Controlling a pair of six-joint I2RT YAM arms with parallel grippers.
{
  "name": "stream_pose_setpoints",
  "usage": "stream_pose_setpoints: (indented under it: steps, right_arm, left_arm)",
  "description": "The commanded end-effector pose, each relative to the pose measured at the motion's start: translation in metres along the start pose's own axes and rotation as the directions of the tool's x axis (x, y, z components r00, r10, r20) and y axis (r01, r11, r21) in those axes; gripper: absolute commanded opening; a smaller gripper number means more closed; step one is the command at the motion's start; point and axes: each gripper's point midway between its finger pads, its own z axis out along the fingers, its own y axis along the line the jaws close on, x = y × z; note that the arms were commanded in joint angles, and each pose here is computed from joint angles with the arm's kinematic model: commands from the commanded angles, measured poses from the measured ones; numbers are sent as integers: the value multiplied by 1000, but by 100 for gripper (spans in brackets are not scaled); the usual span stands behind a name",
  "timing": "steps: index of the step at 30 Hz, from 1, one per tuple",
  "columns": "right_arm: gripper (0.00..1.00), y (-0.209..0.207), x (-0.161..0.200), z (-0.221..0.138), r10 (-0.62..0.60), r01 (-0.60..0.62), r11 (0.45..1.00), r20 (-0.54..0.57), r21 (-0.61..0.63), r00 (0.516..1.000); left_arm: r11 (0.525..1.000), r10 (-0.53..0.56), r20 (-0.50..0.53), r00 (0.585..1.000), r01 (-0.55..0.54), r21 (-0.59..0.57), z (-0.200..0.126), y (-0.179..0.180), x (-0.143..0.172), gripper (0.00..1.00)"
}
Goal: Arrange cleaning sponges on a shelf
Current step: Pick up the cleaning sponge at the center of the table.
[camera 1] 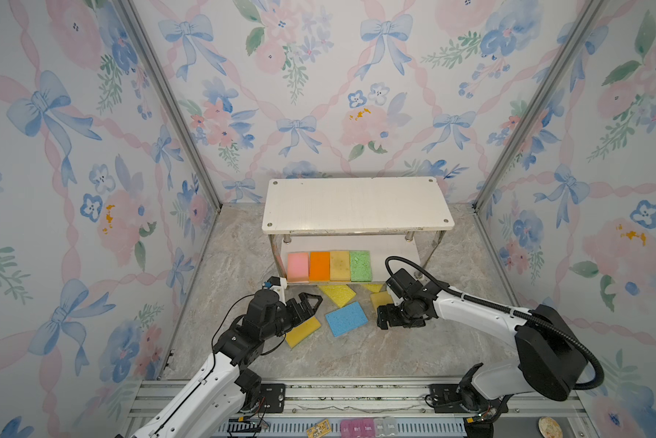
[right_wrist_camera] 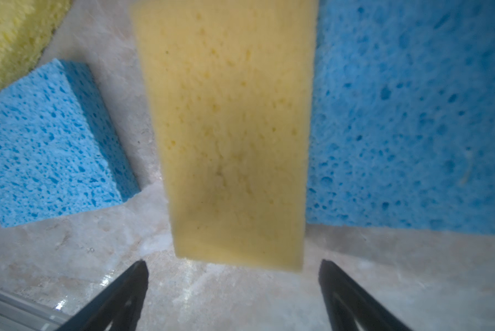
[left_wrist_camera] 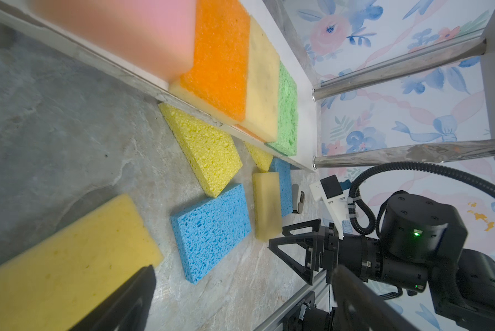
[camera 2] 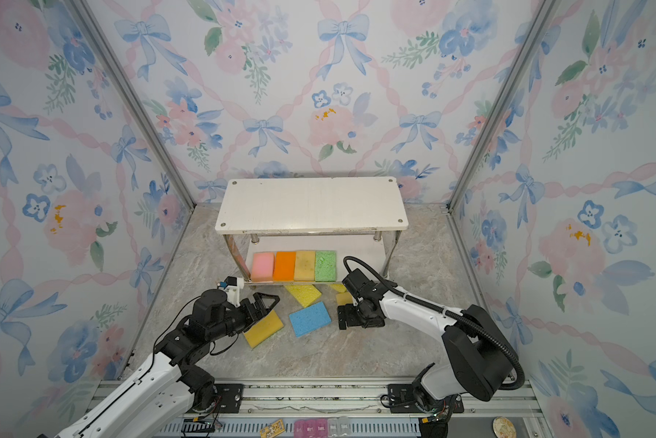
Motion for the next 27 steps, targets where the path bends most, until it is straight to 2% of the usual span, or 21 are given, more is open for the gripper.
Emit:
stream_pose_setpoints:
  steps: [1,11,15,20,27]
  right_arm:
    - [94,3,-15,-1,-12,12,1000,24,13,1000]
    - [90,7,-11,17,-70,71,990,-18,120,997]
    - [78,8,-6,19,-103,106,981,-27,164,994]
    - [68,10,3,10,-144,146,969,-26,197,989]
    - [66,12,26,-15,-182,180,968,-7,173,983]
  left_arm:
    - [998,18,11,1000,-19,53,-6,-11,-6,98]
    - [995,-18,48,999,13,99,-17,-15,-12,98]
    - [994,-31,52,998,25,103,-18,-14,-12,98]
    - [995,-31,57,998,26,98,-18,-15,-15,98]
    - [995,-19,35,999,16,95,-15,-18,-14,98]
